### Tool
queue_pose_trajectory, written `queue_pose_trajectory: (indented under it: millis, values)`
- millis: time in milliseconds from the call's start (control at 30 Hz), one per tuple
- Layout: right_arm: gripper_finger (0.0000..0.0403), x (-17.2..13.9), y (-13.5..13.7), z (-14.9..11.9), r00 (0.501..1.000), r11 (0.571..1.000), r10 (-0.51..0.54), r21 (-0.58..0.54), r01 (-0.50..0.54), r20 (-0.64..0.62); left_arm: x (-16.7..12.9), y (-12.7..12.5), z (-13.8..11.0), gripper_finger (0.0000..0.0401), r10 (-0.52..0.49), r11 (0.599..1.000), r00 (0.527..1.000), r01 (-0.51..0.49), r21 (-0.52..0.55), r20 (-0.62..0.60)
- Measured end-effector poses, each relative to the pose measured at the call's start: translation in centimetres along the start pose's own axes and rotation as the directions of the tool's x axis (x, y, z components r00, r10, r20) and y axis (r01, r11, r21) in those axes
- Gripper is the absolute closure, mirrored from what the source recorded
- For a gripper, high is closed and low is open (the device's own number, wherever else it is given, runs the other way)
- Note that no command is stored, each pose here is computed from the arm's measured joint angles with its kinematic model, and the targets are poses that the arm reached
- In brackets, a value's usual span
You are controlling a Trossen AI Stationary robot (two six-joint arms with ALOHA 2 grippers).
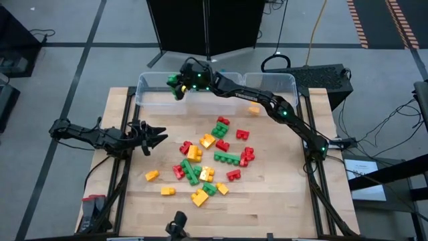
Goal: Sort blocks
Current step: Put the green game piece with 4 studs into the left transparent bin, then put the red game piece with 2 studs into the center transparent bin
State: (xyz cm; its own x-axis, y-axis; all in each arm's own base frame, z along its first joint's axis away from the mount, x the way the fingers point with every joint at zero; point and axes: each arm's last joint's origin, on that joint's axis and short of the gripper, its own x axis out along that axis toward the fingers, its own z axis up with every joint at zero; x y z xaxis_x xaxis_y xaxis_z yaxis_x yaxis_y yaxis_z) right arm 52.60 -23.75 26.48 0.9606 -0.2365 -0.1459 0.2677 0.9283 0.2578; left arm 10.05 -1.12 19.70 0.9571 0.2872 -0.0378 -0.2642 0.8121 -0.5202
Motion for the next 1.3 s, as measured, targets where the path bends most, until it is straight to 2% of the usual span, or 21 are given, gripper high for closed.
queue_pose_trajectory:
  millis: [67, 200, 333, 400, 467, 600, 667, 733, 800, 833, 933, 1000, 1167, 1300]
  values:
    - [0.0222, 0.0, 0.3, 0.0, 1.0, 1.0, 0.006, -0.02, -0.006, 0.005, 0.0, 0.0, 0.0, 0.0193, 0.0, 1.0, 1.0, 0.0, 0.0, 0.0]
    - [0.0118, -0.1, 0.5, 0.5, 1.0, 1.0, 0.011, -0.008, -0.011, 0.015, 0.0, 0.0, 0.0, 0.0193, 0.0, 1.0, 1.0, 0.0, 0.001, 0.0]
    - [0.0061, -0.5, 0.6, 1.6, 0.998, 0.997, 0.061, 0.041, -0.062, 0.012, 0.0, 0.0, 0.0, 0.0193, 0.0, 1.0, 1.0, 0.0, 0.0, 0.0]
    - [0.0055, -1.3, 1.0, 3.0, 0.992, 0.99, 0.126, 0.066, -0.127, 0.028, 0.0, 0.0, 0.0, 0.0193, 0.0, 1.0, 1.0, 0.0, 0.0, 0.0]
    - [0.0059, -2.7, 1.7, 5.1, 0.971, 0.969, 0.236, 0.068, -0.237, 0.026, 0.0, 0.0, 0.0, 0.0193, 0.0, 1.0, 1.0, 0.0, -0.001, 0.001]
    - [0.0077, -7.8, 4.9, 9.9, 0.911, 0.915, 0.403, 0.003, -0.404, -0.084, 0.0, 0.0, 0.0, 0.0193, -0.001, 1.0, 1.0, 0.001, -0.001, 0.001]
    - [0.0084, -10.9, 6.8, 11.2, 0.892, 0.907, 0.402, -0.047, -0.419, -0.205, 0.0, 0.0, 0.0, 0.0193, -0.003, 1.0, 1.0, 0.003, -0.001, -0.001]
    - [0.009, -13.9, 8.5, 11.2, 0.862, 0.91, 0.348, -0.089, -0.405, -0.368, 0.0, 0.0, 0.0, 0.0193, -0.006, 1.0, 1.0, 0.006, 0.0, -0.003]
    - [0.0093, -16.4, 9.8, 10.1, 0.801, 0.927, 0.235, -0.12, -0.355, -0.551, 0.0, 0.0, 0.0, 0.0193, -0.008, 1.0, 1.0, 0.008, 0.0, -0.005]
    - [0.0094, -17.5, 10.2, 9.4, 0.748, 0.937, 0.168, -0.131, -0.323, -0.642, 0.0, 0.0, 0.0, 0.0193, -0.009, 1.0, 1.0, 0.009, 0.0, -0.005]
    - [0.0094, -19.9, 11.3, 7.3, 0.547, 0.957, 0.008, -0.152, -0.246, -0.837, 0.0, 0.0, 0.0, 0.0193, -0.009, 1.0, 1.0, 0.009, 0.0, -0.005]
    - [0.0094, -20.5, 12.0, 6.0, 0.439, 0.967, -0.012, -0.123, -0.225, -0.899, 0.0, 0.0, 0.0, 0.0193, -0.009, 1.0, 1.0, 0.009, 0.0, -0.005]
    - [0.0094, -19.2, 13.9, 2.1, 0.342, 0.959, -0.003, -0.1, -0.267, -0.94, 0.0, 0.0, 0.0, 0.0193, -0.009, 1.0, 1.0, 0.009, 0.0, -0.005]
    - [0.0094, -18.5, 12.9, -2.4, 0.229, 0.964, -0.014, -0.074, -0.256, -0.973, 0.0, -0.1, 0.0, 0.0193, -0.02, 1.0, 1.0, 0.02, 0.0, -0.013]
